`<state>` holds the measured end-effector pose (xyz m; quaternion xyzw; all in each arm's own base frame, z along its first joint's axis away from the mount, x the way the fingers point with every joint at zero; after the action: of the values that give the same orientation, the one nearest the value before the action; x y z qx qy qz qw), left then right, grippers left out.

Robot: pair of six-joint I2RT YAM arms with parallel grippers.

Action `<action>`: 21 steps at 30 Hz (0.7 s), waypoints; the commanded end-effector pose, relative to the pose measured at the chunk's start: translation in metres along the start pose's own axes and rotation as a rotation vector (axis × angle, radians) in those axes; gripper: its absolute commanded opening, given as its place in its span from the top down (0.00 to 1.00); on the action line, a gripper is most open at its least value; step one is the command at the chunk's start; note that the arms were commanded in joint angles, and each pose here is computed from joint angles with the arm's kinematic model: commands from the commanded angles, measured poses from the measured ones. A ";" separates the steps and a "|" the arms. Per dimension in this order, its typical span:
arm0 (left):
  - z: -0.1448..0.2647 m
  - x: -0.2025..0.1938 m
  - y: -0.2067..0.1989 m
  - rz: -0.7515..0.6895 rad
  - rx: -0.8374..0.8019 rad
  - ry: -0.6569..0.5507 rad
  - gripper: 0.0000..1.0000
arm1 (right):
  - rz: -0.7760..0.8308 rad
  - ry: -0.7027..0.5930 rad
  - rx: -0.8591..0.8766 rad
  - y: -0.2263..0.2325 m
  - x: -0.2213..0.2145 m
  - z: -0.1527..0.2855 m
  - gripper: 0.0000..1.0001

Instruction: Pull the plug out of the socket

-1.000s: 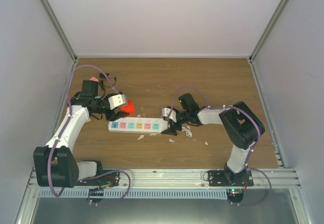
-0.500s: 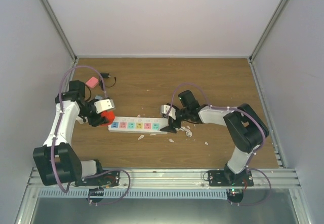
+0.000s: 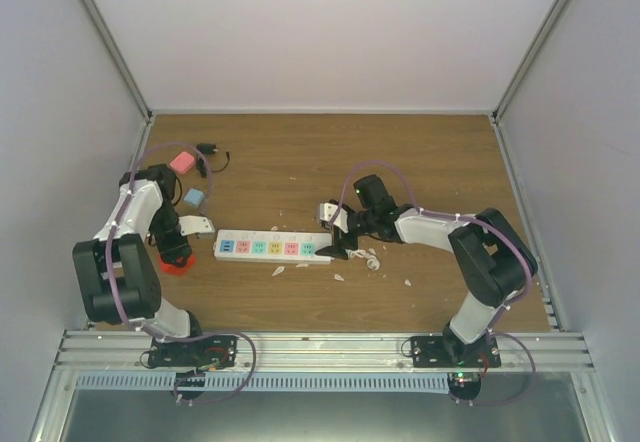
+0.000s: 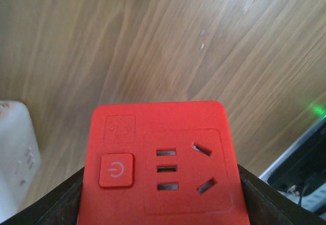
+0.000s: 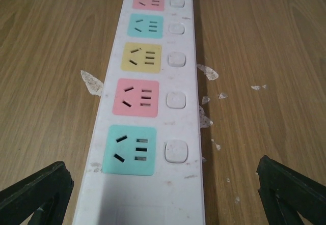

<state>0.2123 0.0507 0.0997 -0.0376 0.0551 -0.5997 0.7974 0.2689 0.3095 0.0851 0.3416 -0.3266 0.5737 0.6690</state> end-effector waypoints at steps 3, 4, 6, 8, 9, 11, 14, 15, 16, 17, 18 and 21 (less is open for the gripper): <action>-0.013 -0.040 -0.007 0.098 -0.099 0.256 0.59 | 0.019 -0.028 -0.025 -0.001 0.017 0.007 0.00; -0.015 -0.042 -0.005 0.103 -0.099 0.272 0.59 | 0.020 -0.028 -0.026 0.000 0.017 0.007 0.00; -0.018 -0.043 -0.003 0.109 -0.103 0.291 0.57 | 0.020 -0.025 -0.030 -0.001 0.016 0.007 0.00; -0.021 -0.044 -0.002 0.114 -0.110 0.308 0.55 | 0.018 -0.023 -0.030 0.000 0.015 0.007 0.00; -0.022 -0.043 -0.001 0.113 -0.114 0.314 0.54 | 0.017 -0.022 -0.030 0.000 0.014 0.007 0.00; -0.024 -0.039 0.002 0.112 -0.113 0.314 0.52 | 0.020 -0.021 -0.032 0.000 0.013 0.008 0.00; -0.032 -0.030 -0.001 0.111 -0.147 0.297 0.47 | 0.022 -0.017 -0.033 0.000 0.012 0.007 0.00; -0.035 -0.027 -0.002 0.112 -0.157 0.294 0.45 | 0.022 -0.016 -0.037 -0.001 0.012 0.007 0.00; -0.038 -0.025 -0.002 0.117 -0.162 0.292 0.44 | 0.020 -0.014 -0.039 -0.002 0.012 0.007 0.00; -0.040 -0.022 -0.001 0.118 -0.166 0.289 0.43 | 0.021 -0.015 -0.044 -0.003 0.014 0.007 0.00; -0.042 -0.020 0.000 0.122 -0.164 0.282 0.43 | 0.023 -0.016 -0.048 -0.005 0.015 0.007 0.00; -0.044 -0.013 0.003 0.125 -0.160 0.267 0.36 | 0.023 -0.013 -0.057 -0.007 0.017 0.008 0.00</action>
<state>0.2054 0.0733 0.0611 -0.0052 0.2134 -0.5506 0.8070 0.2733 0.3078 0.0912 0.3281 -0.3378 0.5704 0.6729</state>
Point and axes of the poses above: each gripper's point midway between its finger pads, its own z axis back along the fingers, its own y axis along the line the jaws close on, x = y × z, the point moved 1 cm from there along z, back along the fingers, and after that the axes turned 12 degrees about -z, right-handed, at the moved point
